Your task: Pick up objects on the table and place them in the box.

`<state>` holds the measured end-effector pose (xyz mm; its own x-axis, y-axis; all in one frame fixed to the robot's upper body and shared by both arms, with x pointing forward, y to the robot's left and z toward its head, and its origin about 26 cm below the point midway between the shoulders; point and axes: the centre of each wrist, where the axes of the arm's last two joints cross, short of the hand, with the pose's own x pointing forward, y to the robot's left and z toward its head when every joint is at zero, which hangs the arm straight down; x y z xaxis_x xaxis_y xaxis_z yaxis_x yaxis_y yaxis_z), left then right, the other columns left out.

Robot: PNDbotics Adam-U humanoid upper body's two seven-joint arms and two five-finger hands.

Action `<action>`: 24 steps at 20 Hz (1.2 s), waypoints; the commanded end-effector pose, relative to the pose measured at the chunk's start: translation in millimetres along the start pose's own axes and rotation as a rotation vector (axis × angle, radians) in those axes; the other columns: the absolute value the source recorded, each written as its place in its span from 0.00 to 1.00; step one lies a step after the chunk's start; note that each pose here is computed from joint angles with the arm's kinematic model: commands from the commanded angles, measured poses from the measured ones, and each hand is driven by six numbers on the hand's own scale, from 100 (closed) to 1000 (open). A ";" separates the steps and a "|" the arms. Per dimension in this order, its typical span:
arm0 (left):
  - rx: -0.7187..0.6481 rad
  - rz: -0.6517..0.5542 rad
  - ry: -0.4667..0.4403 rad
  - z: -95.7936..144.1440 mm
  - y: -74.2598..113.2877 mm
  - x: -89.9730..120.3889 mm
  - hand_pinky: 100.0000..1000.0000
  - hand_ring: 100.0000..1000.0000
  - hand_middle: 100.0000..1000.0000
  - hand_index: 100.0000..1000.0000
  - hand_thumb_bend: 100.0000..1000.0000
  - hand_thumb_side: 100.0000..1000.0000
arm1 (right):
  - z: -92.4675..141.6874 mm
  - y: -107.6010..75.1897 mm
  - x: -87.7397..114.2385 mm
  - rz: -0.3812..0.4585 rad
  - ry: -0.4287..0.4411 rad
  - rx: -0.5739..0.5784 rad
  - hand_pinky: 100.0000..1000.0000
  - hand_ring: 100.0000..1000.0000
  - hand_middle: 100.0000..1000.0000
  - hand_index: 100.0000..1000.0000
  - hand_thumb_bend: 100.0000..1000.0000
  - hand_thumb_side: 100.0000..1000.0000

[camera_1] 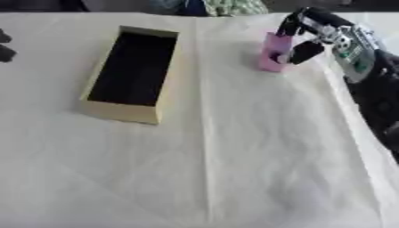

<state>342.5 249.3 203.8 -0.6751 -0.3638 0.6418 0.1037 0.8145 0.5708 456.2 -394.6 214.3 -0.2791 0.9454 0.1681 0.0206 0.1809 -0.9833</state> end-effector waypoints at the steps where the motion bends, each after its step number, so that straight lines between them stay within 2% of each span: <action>1: 0.001 -0.014 -0.037 -4.7 4.2 9.1 0.67 0.63 0.65 0.75 0.86 0.66 | 1.0 -18.0 2.0 0.040 -0.018 -0.063 0.65 0.60 0.36 0.60 0.30 0.18; 7: 0.001 -0.014 -0.037 -4.4 4.1 9.0 0.67 0.63 0.65 0.75 0.86 0.66 | -1.8 -24.4 13.3 0.053 -0.079 -0.090 0.65 0.59 0.35 0.60 0.31 0.18; 11: -0.001 -0.012 -0.033 -3.4 3.6 8.3 0.67 0.63 0.65 0.75 0.85 0.66 | -7.7 -34.3 32.3 0.063 -0.157 -0.108 0.65 0.60 0.36 0.61 0.32 0.18; 20: -0.022 -0.003 -0.025 -1.3 -0.5 6.1 0.67 0.63 0.65 0.75 0.85 0.66 | -31.5 -66.3 109.2 0.076 -0.415 -0.133 0.66 0.61 0.37 0.62 0.33 0.20; 24: -0.029 0.003 -0.031 -1.2 -2.3 6.8 0.67 0.63 0.65 0.75 0.85 0.66 | -43.6 -69.5 138.4 0.074 -0.487 -0.116 0.66 0.61 0.38 0.65 0.32 0.20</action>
<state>341.6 245.5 199.3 -0.6730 -0.3539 0.6495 0.1318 0.8067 0.5761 460.9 -271.0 292.7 -0.6675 0.7434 0.0433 0.1289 0.1727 -0.9765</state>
